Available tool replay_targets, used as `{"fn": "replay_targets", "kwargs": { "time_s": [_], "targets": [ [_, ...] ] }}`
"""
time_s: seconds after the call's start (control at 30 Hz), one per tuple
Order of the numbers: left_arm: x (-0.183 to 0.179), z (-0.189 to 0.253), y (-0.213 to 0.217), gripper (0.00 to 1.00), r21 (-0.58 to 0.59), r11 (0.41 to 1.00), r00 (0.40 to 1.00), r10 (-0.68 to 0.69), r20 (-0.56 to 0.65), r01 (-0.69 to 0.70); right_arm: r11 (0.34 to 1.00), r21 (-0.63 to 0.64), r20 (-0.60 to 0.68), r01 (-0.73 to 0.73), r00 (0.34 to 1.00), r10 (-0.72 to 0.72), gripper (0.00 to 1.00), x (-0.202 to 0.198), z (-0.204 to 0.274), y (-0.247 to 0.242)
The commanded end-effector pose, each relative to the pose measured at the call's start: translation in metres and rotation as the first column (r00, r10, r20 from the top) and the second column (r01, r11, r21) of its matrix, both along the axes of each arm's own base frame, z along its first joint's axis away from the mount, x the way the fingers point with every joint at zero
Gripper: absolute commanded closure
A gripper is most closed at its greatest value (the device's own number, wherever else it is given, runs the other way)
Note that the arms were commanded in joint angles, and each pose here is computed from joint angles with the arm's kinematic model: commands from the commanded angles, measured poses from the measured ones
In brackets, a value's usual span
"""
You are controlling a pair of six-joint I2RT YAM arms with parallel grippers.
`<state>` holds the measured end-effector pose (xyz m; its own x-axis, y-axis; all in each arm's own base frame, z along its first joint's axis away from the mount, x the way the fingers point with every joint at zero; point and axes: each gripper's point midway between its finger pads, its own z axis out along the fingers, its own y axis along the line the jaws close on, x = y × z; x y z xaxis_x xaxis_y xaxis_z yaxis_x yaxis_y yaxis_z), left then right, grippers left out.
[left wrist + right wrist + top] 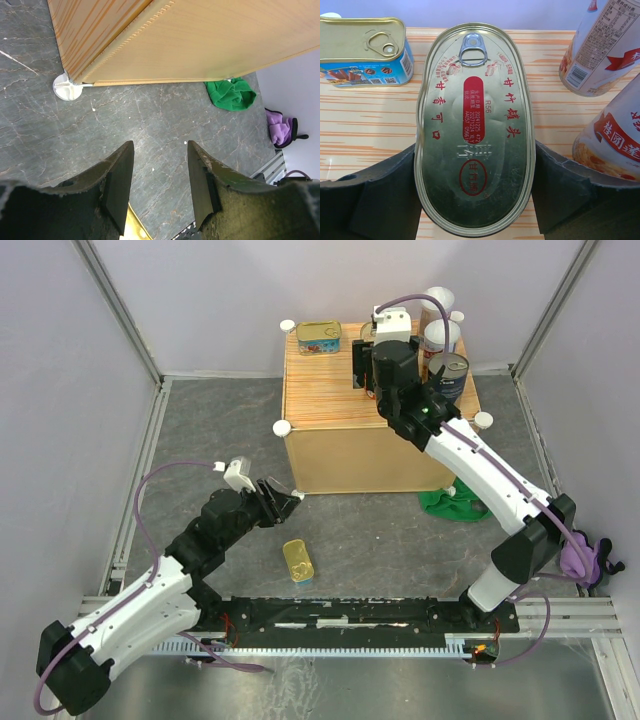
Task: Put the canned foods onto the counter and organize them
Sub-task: Place the canned food on the counter.
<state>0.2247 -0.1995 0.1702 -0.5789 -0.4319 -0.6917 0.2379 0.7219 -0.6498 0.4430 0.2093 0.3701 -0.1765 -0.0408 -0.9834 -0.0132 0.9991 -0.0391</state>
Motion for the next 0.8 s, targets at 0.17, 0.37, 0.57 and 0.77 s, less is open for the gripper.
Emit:
{"fn": "replay_targets", "kwargs": {
  "time_s": [0.17,0.37,0.57,0.77],
  "targets": [
    [0.005,0.018,-0.005,0.46,-0.033,0.999,0.998,-0.008,0.057,0.010,0.999,0.033,0.060,0.005,0.998,-0.007,0.16,-0.007,0.026,-0.013],
    [0.006,0.019,-0.006,0.46,-0.036,0.999,0.998,-0.008,0.058,0.010,0.999,0.040,0.076,-0.001,0.997,-0.002,0.16,-0.008,0.034,-0.013],
    [0.006,0.022,-0.006,0.46,-0.041,0.999,0.998,-0.006,0.061,0.009,0.998,0.056,0.093,-0.015,0.996,0.009,0.15,-0.009,0.044,-0.011],
    [0.006,0.023,-0.006,0.46,-0.045,0.999,0.998,-0.008,0.060,0.011,0.998,0.063,0.098,-0.023,0.995,0.016,0.14,-0.010,0.048,-0.010]
  ]
}}
